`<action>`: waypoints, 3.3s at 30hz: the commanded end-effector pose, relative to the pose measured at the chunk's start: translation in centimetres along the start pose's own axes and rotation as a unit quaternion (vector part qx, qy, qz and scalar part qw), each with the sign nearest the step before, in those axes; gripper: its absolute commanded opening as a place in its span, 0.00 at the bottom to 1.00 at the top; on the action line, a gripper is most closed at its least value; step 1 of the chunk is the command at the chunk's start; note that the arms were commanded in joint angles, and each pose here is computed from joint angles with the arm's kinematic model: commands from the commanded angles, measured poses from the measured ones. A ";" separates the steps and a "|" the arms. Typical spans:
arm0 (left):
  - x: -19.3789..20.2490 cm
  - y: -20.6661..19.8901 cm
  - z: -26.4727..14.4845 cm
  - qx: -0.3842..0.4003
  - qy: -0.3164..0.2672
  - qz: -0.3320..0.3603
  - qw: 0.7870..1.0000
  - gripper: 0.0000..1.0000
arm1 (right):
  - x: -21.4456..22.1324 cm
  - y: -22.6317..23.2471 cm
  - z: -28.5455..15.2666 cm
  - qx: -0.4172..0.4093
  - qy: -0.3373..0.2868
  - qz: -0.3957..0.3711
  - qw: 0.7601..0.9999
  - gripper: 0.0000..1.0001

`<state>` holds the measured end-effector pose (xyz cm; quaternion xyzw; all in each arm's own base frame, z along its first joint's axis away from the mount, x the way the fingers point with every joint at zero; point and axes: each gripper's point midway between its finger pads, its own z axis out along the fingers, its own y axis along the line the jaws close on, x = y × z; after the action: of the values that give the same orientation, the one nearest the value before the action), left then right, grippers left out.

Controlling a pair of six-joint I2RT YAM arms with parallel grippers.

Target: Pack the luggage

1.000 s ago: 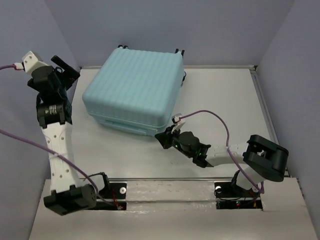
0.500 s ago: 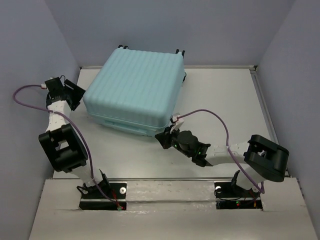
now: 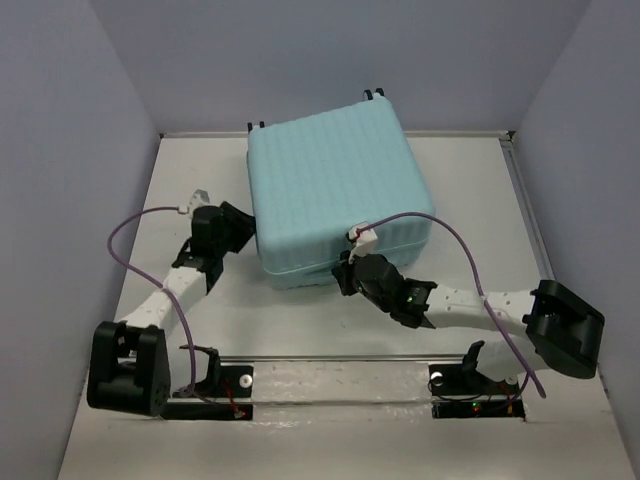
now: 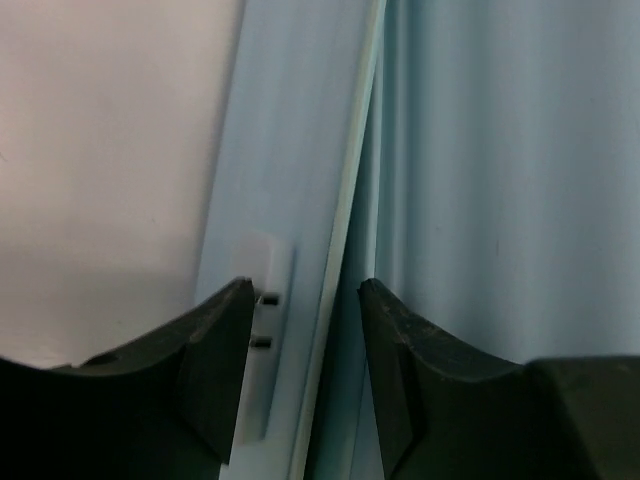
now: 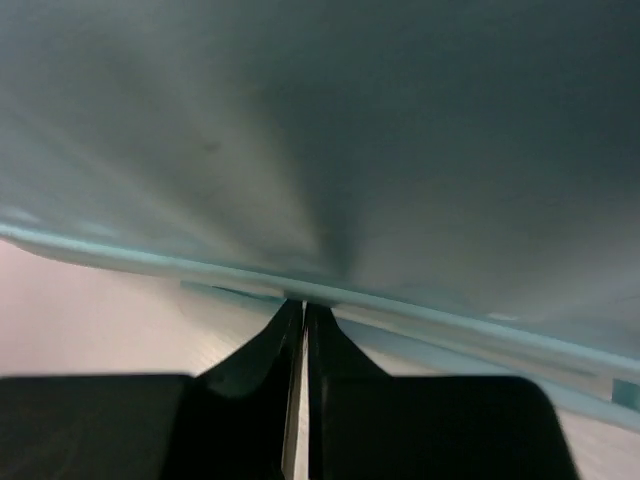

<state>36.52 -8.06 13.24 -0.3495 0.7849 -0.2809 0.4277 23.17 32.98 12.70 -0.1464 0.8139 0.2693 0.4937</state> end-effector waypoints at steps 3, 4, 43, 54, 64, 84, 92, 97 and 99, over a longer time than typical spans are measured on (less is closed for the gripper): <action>12.7 -5.4 -6.8 0.140 0.181 0.010 0.973 0.57 | 2.0 14.3 -0.9 -0.234 0.057 -0.023 0.970 0.07; 12.8 -5.7 -7.2 0.146 0.183 0.024 0.972 0.57 | 3.3 15.5 -1.1 -0.240 0.076 -0.039 0.967 0.07; -8.6 -17.6 12.8 0.125 0.100 0.071 0.985 0.99 | 0.6 -1.4 -9.4 -0.229 0.046 0.021 0.972 0.07; -5.5 -18.9 18.9 0.231 0.164 -0.039 0.958 0.99 | 1.6 -1.6 -9.4 -0.231 0.061 0.019 0.971 0.07; -9.5 -23.2 13.0 0.349 0.102 -0.135 0.922 0.12 | 1.4 -2.0 -8.4 -0.214 0.060 0.025 0.975 0.07; -14.4 -19.8 2.4 0.254 0.010 -0.006 0.967 0.06 | 2.4 -3.8 -6.8 -0.163 0.053 0.054 0.984 0.07; -12.5 -7.4 4.7 0.141 -0.002 -0.023 0.990 0.06 | 2.3 -5.7 -5.9 -0.112 0.043 0.059 0.991 0.07; -12.1 -5.7 1.3 0.125 -0.019 0.000 0.992 0.06 | -0.9 -6.1 -4.4 -0.115 0.024 0.036 0.992 0.07; -10.9 -5.2 -0.1 0.091 -0.030 0.054 0.994 0.06 | -1.1 -4.9 -4.7 -0.147 0.031 0.035 0.988 0.07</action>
<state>44.88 -1.45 16.13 -0.3705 0.7550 -0.3597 0.4041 20.01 26.52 12.80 -0.2158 0.7807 0.4171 0.4121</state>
